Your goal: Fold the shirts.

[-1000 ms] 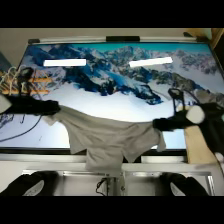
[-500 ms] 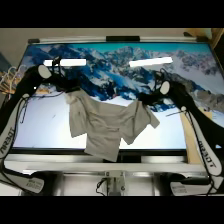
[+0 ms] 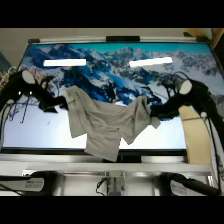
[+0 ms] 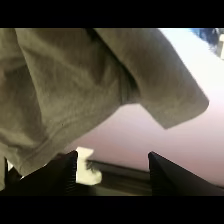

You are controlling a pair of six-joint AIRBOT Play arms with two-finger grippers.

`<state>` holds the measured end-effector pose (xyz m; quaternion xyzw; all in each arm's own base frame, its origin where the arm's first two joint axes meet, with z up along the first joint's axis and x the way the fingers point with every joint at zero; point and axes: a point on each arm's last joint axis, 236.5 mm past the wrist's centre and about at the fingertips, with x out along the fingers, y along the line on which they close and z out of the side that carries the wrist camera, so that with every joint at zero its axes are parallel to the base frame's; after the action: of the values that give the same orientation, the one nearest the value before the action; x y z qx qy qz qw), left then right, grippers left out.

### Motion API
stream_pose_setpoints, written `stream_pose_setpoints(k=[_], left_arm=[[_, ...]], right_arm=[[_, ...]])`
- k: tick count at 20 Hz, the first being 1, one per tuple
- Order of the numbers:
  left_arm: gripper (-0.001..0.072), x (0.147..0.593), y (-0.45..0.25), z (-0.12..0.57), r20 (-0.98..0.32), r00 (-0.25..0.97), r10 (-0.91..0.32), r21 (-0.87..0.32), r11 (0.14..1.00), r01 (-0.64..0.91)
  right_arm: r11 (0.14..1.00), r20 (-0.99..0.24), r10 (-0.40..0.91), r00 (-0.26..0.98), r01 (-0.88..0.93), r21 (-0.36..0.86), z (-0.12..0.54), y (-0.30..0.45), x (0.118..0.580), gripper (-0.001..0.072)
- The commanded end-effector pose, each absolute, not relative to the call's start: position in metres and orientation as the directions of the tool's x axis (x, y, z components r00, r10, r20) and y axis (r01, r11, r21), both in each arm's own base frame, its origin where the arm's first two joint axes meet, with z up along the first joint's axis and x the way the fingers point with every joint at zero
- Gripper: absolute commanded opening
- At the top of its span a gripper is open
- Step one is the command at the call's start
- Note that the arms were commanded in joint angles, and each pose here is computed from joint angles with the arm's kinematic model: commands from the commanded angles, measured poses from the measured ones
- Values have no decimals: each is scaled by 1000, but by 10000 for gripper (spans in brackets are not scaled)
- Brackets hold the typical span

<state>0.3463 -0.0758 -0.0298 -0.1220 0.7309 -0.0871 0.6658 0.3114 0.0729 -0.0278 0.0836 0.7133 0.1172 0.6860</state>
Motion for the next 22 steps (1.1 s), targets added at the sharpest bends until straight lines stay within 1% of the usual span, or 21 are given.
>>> stream_pose_setpoints(k=[1, 2, 3, 5, 7, 9, 10, 11, 12, 13, 14, 16, 19, 20, 21, 22], left_arm=[[678, 281, -91, -70, -919, -86, -385, -367, 914, -171], [678, 277, -100, -82, -906, -35, -423, -407, 888, -214], [678, 276, -106, -91, -894, 4, -448, -435, 865, -249], [679, 277, -118, -101, -869, 43, -493, -482, 824, -298], [679, 280, -129, -105, -860, 53, -508, -500, 816, -292], [675, 277, -142, -111, -860, 37, -508, -498, 824, -270], [605, 276, -146, -114, -863, 27, -505, -493, 829, -265], [394, 276, -149, -117, -865, 29, -500, -490, 833, -258], [207, 280, -150, -118, -868, 45, -495, -490, 837, -244], [71, 283, -150, -116, -868, 56, -494, -493, 839, -231], [42, 285, -149, -114, -867, 64, -495, -496, 839, -223], [42, 291, -148, -108, -864, 83, -496, -502, 838, -214], [42, 294, -148, -98, -860, 110, -498, -510, 839, -191], [42, 295, -148, -96, -859, 118, -499, -512, 838, -186], [42, 296, -147, -93, -857, 127, -499, -515, 838, -179], [42, 298, -146, -90, -855, 138, -500, -517, 840, -161]], right_arm=[[920, -917, 391, -81, 29, 390, -37, 83, 248, 603], [900, -898, 435, -61, 52, 433, -41, 95, 241, 655], [880, -879, 475, -53, 68, 471, -45, 108, 233, 655], [867, -866, 497, -60, 78, 492, -55, 121, 226, 655], [869, -869, 493, -46, 85, 488, -60, 125, 230, 655], [867, -869, 494, -36, 98, 489, -61, 127, 233, 655], [868, -870, 491, -31, 96, 487, -63, 129, 235, 655], [870, -872, 489, -30, 93, 485, -66, 134, 235, 655], [869, -869, 493, -44, 80, 489, -69, 142, 233, 655], [866, -865, 499, -61, 68, 495, -74, 153, 231, 655], [865, -862, 502, -73, 58, 499, -80, 163, 230, 655], [858, -853, 514, -92, 61, 511, -95, 183, 230, 655], [823, -820, 566, -89, 108, 557, -108, 214, 233, 654], [813, -811, 579, -78, 124, 569, -111, 223, 236, 635], [799, -802, 595, -52, 140, 584, -111, 232, 241, 468], [775, -784, 621, -14, 162, 611, -106, 242, 249, 166]])
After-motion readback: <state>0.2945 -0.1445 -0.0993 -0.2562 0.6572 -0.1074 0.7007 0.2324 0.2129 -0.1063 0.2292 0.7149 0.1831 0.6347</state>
